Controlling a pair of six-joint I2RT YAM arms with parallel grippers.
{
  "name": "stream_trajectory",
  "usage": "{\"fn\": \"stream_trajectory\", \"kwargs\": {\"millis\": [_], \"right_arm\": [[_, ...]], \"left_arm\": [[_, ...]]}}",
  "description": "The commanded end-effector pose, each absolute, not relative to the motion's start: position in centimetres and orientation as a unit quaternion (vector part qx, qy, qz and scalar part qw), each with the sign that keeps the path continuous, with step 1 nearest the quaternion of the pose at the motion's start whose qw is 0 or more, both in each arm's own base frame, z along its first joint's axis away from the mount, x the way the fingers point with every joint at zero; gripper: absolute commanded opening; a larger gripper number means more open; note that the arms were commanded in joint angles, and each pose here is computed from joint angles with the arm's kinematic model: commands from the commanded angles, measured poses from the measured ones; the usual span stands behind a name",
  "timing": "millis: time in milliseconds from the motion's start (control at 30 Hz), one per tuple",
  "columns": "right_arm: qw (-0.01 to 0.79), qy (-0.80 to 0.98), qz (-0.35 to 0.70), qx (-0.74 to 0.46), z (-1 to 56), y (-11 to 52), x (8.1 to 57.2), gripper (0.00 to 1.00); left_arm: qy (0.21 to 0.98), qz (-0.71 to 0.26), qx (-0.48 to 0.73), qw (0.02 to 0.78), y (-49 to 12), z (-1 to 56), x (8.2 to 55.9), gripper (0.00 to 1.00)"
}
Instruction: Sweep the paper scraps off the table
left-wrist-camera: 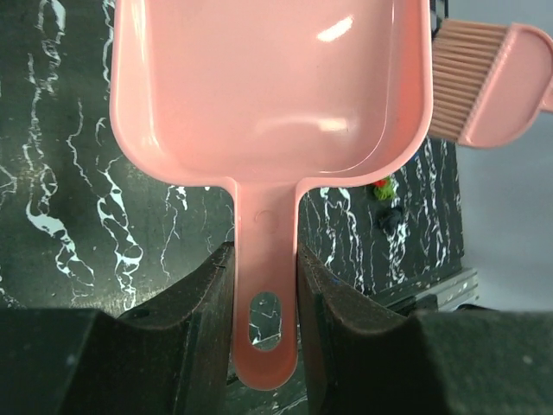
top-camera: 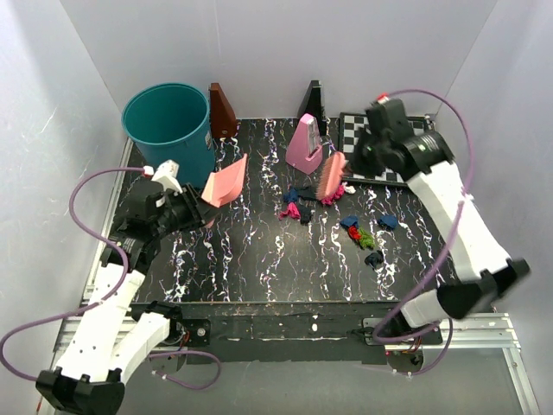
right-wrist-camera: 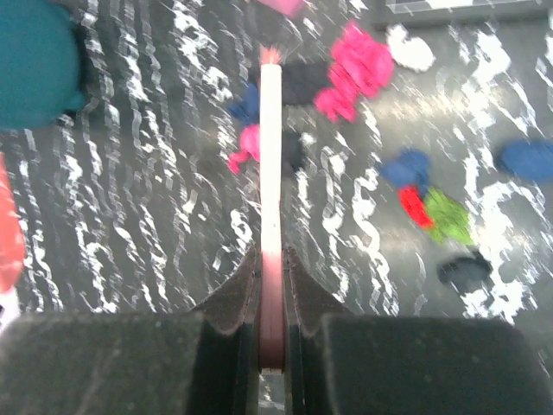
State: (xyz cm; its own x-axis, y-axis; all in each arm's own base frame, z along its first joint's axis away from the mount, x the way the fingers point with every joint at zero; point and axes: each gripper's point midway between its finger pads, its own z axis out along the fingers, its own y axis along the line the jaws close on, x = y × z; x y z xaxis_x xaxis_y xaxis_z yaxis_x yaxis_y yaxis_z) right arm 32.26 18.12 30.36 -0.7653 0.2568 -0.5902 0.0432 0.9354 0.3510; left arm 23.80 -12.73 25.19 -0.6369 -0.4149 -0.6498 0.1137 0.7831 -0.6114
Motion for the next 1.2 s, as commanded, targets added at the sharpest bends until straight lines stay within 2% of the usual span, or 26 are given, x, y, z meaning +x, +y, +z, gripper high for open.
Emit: {"fn": "stream_trajectory", "kwargs": {"millis": [0,133,233,400,533,900,1067,1167], "right_arm": [[0.296,0.934,0.144,0.141,26.6,13.8,28.1,0.01],[0.323,0.92,0.062,0.214,25.0,7.5,23.4,0.01],[0.314,0.911,-0.002,0.267,24.2,3.6,19.5,0.01],[0.21,0.902,-0.112,0.359,22.2,0.9,14.9,0.01],[0.148,0.906,-0.117,0.38,19.5,1.9,13.8,0.01],[0.106,0.908,-0.171,0.369,17.7,2.0,15.2,0.01],[0.11,0.928,-0.068,0.349,16.6,6.2,19.2,0.01],[0.14,0.927,0.0,0.347,17.6,8.5,22.5,0.01]], "left_arm": [[0.849,-0.31,-0.048,0.425,-14.7,24.3,24.6,0.0],[0.844,-0.325,0.002,0.427,-17.4,24.0,23.9,0.0],[0.839,-0.333,0.03,0.429,-18.4,24.4,23.1,0.0],[0.853,-0.31,0.072,0.413,-19.3,23.2,22.1,0.0],[0.852,-0.318,0.092,0.405,-20.2,23.2,21.2,0.0],[0.855,-0.298,0.089,0.415,-19.2,22.8,21.0,0.0],[0.856,-0.288,0.086,0.421,-18.8,22.8,21.3,0.0],[0.859,-0.281,0.083,0.419,-18.6,22.4,21.3,0.0]]}}
